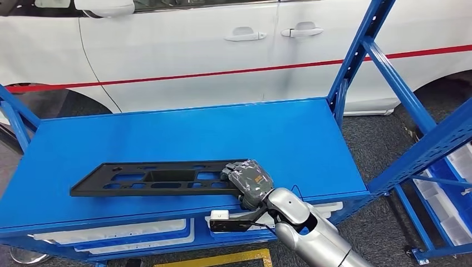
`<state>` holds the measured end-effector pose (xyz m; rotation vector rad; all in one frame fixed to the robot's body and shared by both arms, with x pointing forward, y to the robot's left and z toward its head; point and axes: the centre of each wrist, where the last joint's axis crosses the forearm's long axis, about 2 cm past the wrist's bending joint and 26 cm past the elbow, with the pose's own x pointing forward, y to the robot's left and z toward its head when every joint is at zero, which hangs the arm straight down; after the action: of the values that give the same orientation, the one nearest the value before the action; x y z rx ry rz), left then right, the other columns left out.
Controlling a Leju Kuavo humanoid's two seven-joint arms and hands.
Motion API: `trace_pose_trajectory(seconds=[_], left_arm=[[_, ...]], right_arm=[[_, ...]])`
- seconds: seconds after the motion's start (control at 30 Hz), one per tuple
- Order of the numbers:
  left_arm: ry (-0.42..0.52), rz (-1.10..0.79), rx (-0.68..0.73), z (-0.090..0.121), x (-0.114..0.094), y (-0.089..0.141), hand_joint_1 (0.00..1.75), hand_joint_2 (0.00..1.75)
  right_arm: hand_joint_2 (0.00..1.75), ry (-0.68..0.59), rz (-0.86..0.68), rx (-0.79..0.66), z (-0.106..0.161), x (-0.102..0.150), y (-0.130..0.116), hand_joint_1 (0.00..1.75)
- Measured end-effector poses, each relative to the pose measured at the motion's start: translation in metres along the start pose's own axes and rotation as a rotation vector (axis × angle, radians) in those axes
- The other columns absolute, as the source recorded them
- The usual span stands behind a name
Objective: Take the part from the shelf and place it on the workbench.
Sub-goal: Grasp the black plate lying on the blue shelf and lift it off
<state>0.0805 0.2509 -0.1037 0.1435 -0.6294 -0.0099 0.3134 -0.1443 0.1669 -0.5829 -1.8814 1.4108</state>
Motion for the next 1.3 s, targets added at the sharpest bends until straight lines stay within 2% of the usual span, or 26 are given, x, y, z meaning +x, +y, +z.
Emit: trace_pose_trajectory(seconds=[0.23, 0.37, 0.67, 0.93, 1.17, 1.3], left_arm=[[-0.005, 0.002, 0.002, 0.000, 0.000, 0.000, 0.00, 0.00], [-0.024, 0.004, 0.011, 0.002, -0.004, 0.000, 0.00, 1.75], [-0.071, 0.021, 0.023, 0.003, -0.005, 0.001, 0.00, 1.75], [-0.099, 0.041, 0.014, 0.002, -0.005, 0.000, 0.00, 1.75], [-0.133, 0.056, 0.012, 0.002, -0.003, 0.000, 0.00, 1.75], [-0.161, 0.046, 0.044, 0.002, -0.003, -0.001, 0.00, 1.75]], right_arm=[[1.75, -0.013, -0.013, -0.038, -0.002, 0.005, 0.000, 1.75], [1.75, -0.012, -0.042, -0.095, 0.004, 0.008, 0.001, 1.75], [1.75, -0.037, -0.113, -0.265, 0.010, 0.003, -0.037, 1.75], [1.75, -0.053, -0.148, -0.315, 0.016, -0.001, -0.047, 1.75], [1.75, -0.106, -0.231, -0.463, 0.019, -0.002, -0.077, 1.75], [1.75, -0.136, -0.293, -0.556, 0.026, -0.001, -0.085, 1.75]])
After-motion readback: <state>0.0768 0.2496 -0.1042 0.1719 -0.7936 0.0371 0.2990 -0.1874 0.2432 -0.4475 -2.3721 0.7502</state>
